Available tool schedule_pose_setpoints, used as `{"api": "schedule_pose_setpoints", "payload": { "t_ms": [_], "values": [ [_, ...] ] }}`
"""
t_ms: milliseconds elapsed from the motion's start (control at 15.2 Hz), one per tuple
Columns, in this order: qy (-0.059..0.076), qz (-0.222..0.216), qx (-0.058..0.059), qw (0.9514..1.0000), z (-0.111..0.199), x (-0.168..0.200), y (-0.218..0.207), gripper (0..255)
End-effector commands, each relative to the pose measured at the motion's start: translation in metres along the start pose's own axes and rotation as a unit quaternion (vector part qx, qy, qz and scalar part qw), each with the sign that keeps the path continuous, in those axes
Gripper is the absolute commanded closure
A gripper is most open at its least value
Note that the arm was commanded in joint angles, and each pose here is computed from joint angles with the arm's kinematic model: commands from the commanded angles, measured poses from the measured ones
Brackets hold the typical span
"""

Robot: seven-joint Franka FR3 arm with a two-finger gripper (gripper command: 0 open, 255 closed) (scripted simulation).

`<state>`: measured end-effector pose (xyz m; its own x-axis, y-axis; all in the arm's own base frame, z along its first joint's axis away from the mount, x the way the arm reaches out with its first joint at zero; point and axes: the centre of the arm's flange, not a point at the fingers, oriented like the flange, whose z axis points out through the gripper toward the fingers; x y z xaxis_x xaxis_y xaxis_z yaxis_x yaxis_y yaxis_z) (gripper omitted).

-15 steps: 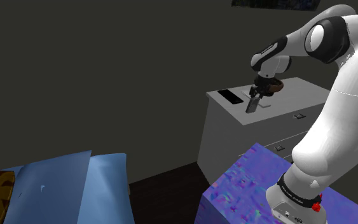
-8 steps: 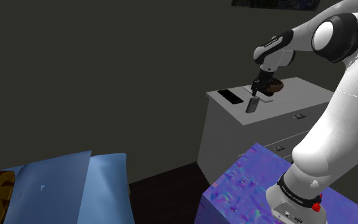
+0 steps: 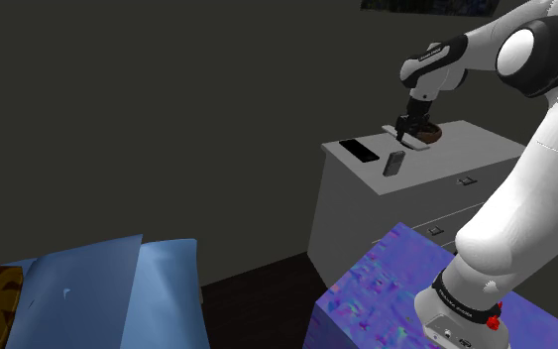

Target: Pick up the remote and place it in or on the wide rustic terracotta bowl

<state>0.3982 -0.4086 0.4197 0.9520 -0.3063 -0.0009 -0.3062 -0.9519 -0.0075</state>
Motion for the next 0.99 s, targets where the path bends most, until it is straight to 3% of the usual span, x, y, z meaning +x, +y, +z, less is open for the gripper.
{"api": "schedule_pose_setpoints", "payload": {
  "t_ms": [0, 924],
  "values": [
    [0.0, 0.0, 0.0, 1.0, -0.01, 0.001, 0.0, 255],
    [0.0, 0.0, 0.0, 1.0, -0.084, 0.001, -0.001, 255]
  ]
}}
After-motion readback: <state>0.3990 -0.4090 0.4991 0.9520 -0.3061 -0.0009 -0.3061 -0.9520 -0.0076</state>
